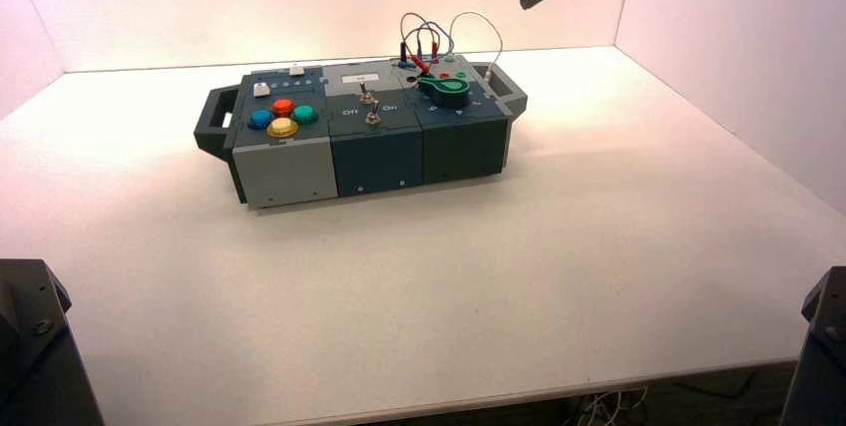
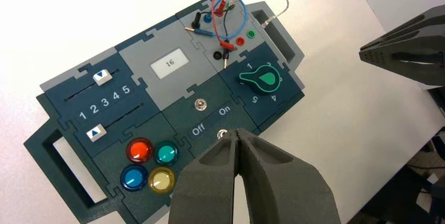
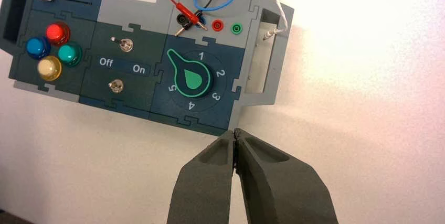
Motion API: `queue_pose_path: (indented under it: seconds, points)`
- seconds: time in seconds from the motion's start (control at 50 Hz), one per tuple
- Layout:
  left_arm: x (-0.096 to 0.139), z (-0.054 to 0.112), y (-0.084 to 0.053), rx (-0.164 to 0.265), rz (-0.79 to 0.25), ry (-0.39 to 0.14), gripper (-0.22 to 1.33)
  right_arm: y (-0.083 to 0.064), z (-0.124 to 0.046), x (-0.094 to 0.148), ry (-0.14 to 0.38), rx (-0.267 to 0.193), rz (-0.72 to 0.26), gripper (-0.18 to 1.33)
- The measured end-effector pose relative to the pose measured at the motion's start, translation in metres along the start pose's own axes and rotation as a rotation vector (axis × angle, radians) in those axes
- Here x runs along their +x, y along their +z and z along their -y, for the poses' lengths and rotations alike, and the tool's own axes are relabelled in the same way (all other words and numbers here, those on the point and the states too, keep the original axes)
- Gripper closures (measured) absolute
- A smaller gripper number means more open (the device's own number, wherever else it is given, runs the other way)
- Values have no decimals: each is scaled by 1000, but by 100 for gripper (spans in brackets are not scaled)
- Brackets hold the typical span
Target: Turn the knob to position 2.
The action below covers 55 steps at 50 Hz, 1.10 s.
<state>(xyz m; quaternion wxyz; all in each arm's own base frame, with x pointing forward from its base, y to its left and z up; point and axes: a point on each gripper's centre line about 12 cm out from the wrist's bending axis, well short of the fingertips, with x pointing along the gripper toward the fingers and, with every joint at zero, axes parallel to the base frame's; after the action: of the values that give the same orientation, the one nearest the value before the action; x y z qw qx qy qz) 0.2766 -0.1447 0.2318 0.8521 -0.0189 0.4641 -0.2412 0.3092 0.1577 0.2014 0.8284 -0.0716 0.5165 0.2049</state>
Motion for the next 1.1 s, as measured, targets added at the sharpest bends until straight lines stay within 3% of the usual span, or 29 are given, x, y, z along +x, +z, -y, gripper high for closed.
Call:
queue_pose_path:
  seconds: [0.46,0.8,1.1]
  points:
    - [-1,1,0,-10,5,-3,127,-1,-4,0,4,-12,-7,129]
    - [8,-3,1,-18,8,9,127,5,-55,26,65,-133,-55,129]
    - [22,-8,1,-28,6,24,127,14,-75,48,93,-138,-87,129]
